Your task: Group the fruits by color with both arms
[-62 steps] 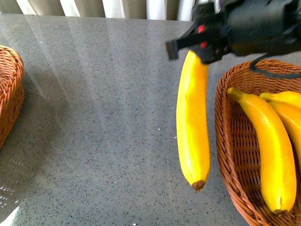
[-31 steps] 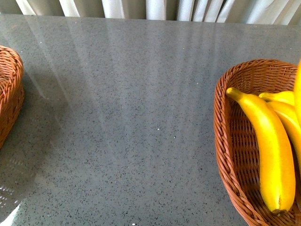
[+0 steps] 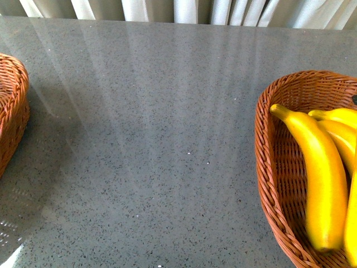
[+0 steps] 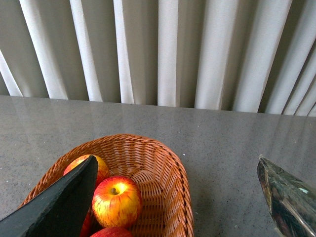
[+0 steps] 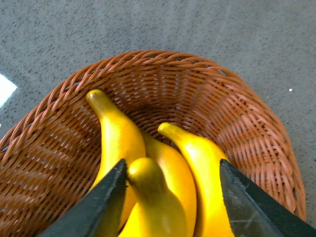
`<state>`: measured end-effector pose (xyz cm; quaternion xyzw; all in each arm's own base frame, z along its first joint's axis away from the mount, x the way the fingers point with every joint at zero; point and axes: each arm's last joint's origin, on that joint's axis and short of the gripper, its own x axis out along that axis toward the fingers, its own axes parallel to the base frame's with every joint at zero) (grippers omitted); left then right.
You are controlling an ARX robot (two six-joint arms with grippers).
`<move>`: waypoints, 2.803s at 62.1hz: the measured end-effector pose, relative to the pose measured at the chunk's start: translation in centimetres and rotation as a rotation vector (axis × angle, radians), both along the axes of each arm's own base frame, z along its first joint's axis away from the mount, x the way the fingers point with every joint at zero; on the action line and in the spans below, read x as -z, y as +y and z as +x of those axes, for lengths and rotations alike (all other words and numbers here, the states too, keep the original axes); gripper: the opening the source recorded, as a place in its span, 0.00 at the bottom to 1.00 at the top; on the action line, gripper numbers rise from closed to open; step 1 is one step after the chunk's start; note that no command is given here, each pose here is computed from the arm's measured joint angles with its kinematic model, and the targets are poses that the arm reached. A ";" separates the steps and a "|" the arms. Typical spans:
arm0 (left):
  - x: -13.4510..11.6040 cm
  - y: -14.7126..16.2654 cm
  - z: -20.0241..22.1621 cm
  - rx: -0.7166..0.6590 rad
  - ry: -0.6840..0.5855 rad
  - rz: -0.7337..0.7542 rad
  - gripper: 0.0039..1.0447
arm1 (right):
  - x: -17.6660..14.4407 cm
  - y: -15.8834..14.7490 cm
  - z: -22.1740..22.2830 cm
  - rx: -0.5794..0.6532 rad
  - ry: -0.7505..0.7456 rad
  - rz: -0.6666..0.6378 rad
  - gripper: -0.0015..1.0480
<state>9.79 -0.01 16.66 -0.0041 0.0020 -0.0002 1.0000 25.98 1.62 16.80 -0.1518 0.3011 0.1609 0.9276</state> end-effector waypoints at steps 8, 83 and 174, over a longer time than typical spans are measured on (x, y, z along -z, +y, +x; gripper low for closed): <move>0.0 0.0 0.0 0.000 0.000 0.000 0.91 | -1.3 -0.3 -1.8 0.004 -0.077 0.097 0.76; 0.0 0.0 0.0 0.000 0.000 0.000 0.91 | 0.1 -1.6 -12.0 0.328 -0.618 0.301 0.02; 0.0 0.0 0.0 0.000 0.000 0.000 0.91 | -0.1 -1.6 -16.3 0.326 -0.631 0.306 0.02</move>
